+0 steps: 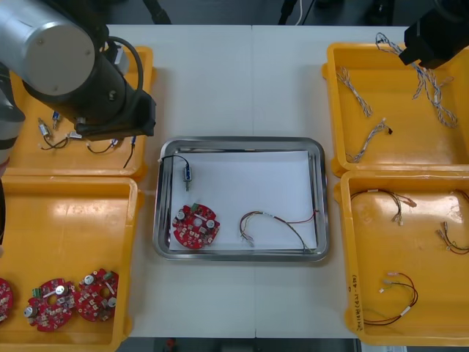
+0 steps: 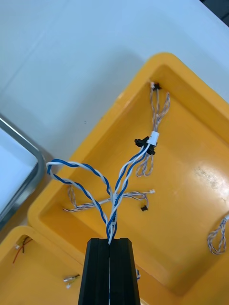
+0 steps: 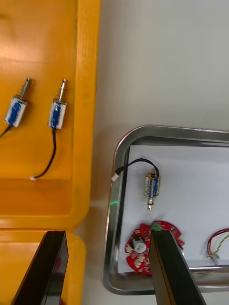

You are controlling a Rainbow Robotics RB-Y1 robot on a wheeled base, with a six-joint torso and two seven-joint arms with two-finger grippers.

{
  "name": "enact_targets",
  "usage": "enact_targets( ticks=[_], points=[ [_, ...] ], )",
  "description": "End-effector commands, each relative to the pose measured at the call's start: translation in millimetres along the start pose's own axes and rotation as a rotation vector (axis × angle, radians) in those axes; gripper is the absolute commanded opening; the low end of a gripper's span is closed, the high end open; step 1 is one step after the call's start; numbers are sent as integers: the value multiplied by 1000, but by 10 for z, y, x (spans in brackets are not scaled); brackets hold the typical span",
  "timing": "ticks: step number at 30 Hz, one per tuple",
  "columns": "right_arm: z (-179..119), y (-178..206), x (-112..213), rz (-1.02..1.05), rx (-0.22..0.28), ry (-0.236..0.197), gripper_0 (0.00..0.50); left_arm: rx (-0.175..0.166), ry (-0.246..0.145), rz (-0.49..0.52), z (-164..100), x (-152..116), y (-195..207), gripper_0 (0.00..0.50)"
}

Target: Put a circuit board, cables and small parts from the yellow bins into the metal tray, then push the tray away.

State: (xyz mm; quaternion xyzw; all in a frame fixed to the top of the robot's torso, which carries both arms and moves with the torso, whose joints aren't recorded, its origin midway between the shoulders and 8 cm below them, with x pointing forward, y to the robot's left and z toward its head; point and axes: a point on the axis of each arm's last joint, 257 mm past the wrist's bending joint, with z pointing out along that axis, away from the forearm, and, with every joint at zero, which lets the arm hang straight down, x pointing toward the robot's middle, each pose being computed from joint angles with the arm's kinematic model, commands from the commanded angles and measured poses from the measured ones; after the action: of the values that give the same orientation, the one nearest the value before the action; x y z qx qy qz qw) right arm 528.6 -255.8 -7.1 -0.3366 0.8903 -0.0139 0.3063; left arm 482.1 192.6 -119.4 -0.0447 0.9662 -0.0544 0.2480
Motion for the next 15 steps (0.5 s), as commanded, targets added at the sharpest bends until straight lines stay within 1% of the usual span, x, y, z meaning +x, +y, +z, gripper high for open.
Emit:
enact_targets(
  ticks=[1, 2, 6, 9, 13, 14, 15],
  points=[
    [-79, 210, 22, -49, 17, -2, 0, -7, -70, 34, -339, -302, 205, 500],
    [-75, 270, 12, -73, 16, -2, 0, -9, -65, 34, -342, -300, 243, 500],
    [12, 587, 10, -197, 17, 22, 0, -25, -52, 54, -364, -342, 421, 500],
    [78, 807, 23, -284, 11, 43, 0, -19, -40, 51, -370, -373, 531, 500],
    [182, 1082, 93, -381, -16, 76, 0, -24, -37, 47, -376, -422, 736, 500],
    [214, 1174, 121, -408, -32, 87, 0, -29, -34, 54, -372, -428, 817, 500],
    [214, 1174, 121, -408, -32, 87, 0, -29, -34, 54, -372, -428, 817, 500]
  ],
)
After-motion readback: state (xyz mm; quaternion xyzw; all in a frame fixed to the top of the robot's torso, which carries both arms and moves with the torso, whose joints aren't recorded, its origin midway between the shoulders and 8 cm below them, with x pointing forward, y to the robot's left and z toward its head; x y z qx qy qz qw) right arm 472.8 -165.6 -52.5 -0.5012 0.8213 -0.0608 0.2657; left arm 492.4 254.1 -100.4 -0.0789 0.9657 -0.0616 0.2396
